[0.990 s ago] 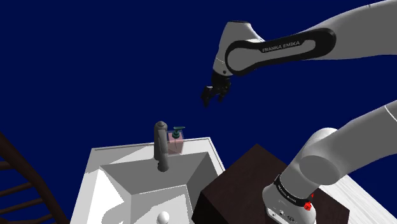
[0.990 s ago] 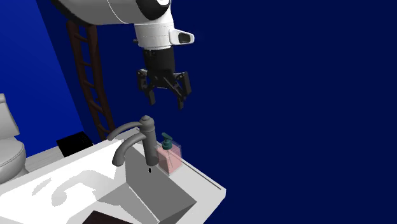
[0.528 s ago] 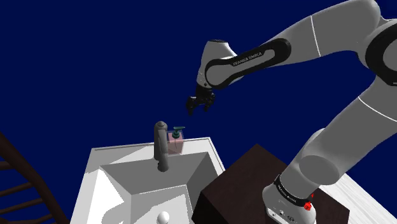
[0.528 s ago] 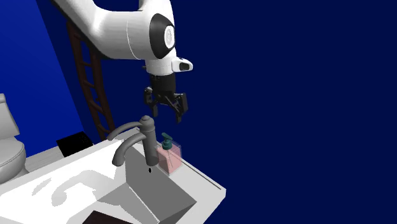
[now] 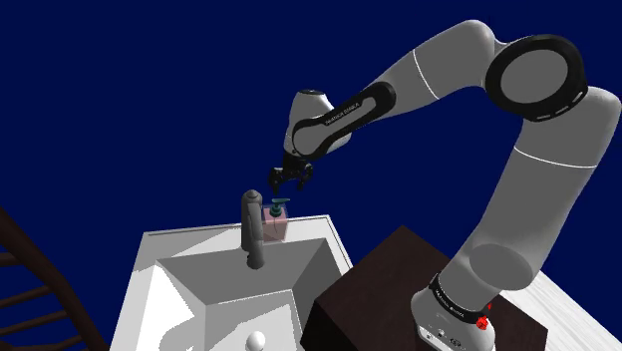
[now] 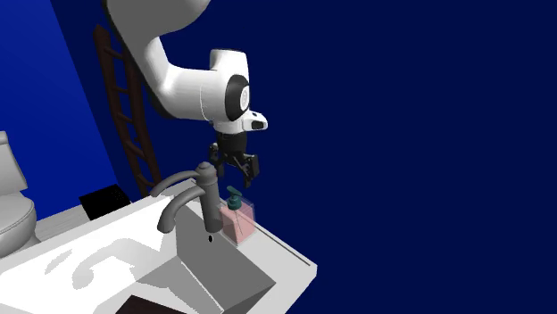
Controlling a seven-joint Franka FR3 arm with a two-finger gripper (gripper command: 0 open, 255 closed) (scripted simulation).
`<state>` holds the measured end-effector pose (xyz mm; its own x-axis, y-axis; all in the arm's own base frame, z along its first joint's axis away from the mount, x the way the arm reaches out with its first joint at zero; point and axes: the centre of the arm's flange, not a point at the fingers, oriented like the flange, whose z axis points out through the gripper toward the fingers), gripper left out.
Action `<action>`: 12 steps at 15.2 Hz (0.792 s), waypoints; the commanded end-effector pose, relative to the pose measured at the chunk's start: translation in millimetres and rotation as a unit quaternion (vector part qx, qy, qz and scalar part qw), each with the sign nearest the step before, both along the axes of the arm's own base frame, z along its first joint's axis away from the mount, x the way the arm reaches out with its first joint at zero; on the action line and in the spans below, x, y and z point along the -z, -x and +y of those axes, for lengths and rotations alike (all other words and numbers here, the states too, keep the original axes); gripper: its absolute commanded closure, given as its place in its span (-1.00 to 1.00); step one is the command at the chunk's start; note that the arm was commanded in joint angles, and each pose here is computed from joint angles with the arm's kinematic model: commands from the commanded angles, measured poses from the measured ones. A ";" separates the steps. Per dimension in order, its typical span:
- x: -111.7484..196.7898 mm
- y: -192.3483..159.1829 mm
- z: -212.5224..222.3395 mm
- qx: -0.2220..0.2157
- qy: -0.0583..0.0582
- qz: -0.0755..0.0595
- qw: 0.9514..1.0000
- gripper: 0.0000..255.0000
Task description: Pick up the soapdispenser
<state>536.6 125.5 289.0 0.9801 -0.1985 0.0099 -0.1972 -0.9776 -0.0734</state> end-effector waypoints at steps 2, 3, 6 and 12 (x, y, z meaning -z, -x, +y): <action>26.2 -17.2 8.9 0.012 -0.008 0.004 1.000 -1.00; 31.5 -17.2 8.9 0.012 -0.008 0.004 1.000 -1.00; 47.3 -17.2 8.9 0.012 -0.008 0.004 1.000 -1.00; 65.3 -17.7 8.4 0.012 -0.008 0.004 1.000 1.00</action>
<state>554.7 133.0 225.2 0.9749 -0.2227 0.0010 -0.2218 -0.9712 -0.0872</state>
